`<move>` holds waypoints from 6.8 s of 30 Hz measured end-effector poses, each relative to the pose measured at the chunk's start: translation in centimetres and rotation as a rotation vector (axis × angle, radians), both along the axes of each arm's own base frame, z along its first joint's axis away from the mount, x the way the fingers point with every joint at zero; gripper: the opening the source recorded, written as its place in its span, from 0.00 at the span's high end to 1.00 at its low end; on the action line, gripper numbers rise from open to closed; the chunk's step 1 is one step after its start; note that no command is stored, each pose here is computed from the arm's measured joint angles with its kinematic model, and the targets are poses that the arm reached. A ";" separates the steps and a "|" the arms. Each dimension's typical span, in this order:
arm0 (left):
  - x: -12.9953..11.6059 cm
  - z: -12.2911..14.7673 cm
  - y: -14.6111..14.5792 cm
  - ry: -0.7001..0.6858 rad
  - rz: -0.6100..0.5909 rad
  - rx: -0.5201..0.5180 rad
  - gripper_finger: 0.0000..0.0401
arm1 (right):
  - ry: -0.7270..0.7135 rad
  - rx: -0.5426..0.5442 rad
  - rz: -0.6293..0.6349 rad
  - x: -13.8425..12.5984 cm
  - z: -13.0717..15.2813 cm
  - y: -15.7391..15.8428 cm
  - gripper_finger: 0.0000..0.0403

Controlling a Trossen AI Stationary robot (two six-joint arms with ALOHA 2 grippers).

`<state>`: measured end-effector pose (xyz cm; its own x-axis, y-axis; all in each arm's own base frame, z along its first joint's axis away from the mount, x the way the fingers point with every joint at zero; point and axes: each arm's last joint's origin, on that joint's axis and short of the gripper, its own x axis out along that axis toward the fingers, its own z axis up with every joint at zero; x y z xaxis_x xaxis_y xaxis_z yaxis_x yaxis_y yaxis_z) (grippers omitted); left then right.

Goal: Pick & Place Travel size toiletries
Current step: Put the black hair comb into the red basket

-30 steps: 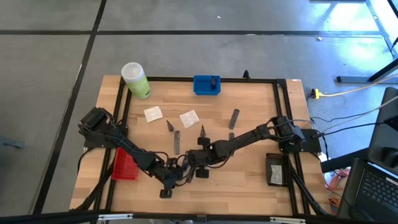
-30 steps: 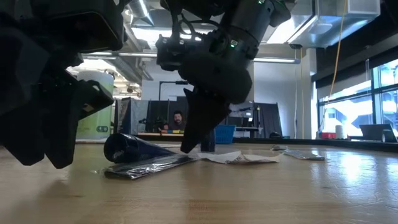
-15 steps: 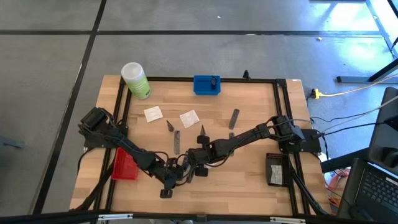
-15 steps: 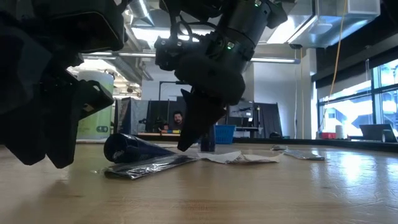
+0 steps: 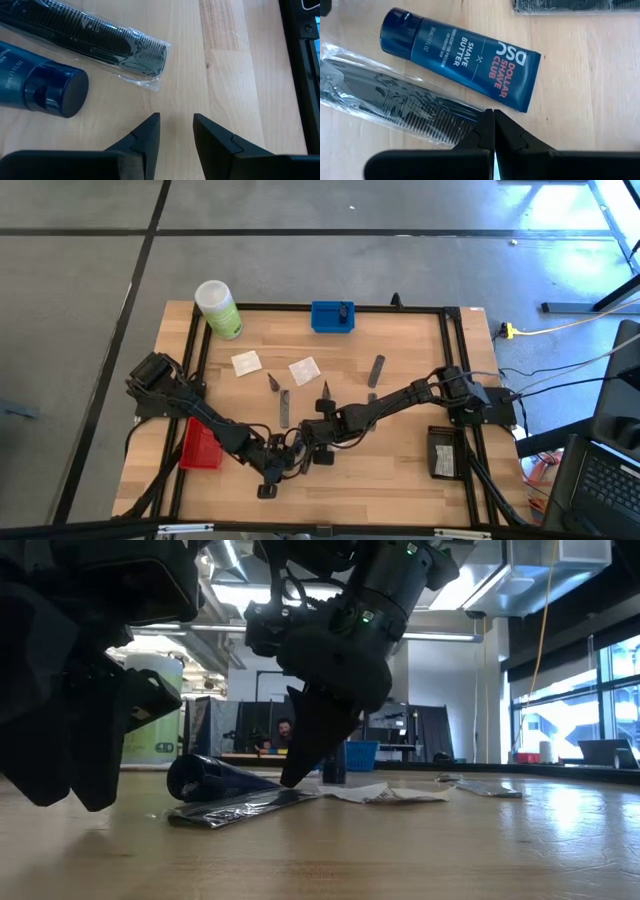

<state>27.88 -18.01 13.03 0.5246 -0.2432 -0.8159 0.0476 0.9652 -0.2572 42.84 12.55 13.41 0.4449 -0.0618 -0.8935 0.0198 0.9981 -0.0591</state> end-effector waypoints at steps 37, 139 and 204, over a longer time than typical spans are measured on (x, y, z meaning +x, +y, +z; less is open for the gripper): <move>0.1 0.1 -0.1 -0.009 -0.004 -0.013 0.72 | 0.043 -0.028 -0.046 -0.8 0.4 0.0 1.00; 3.0 -2.7 0.3 0.011 0.499 -0.400 0.72 | 0.096 -0.003 -0.045 -1.3 -1.2 1.5 1.00; 2.0 -3.0 -0.4 0.051 0.601 -0.401 0.72 | -0.012 0.070 -0.045 -0.1 -1.1 1.7 1.00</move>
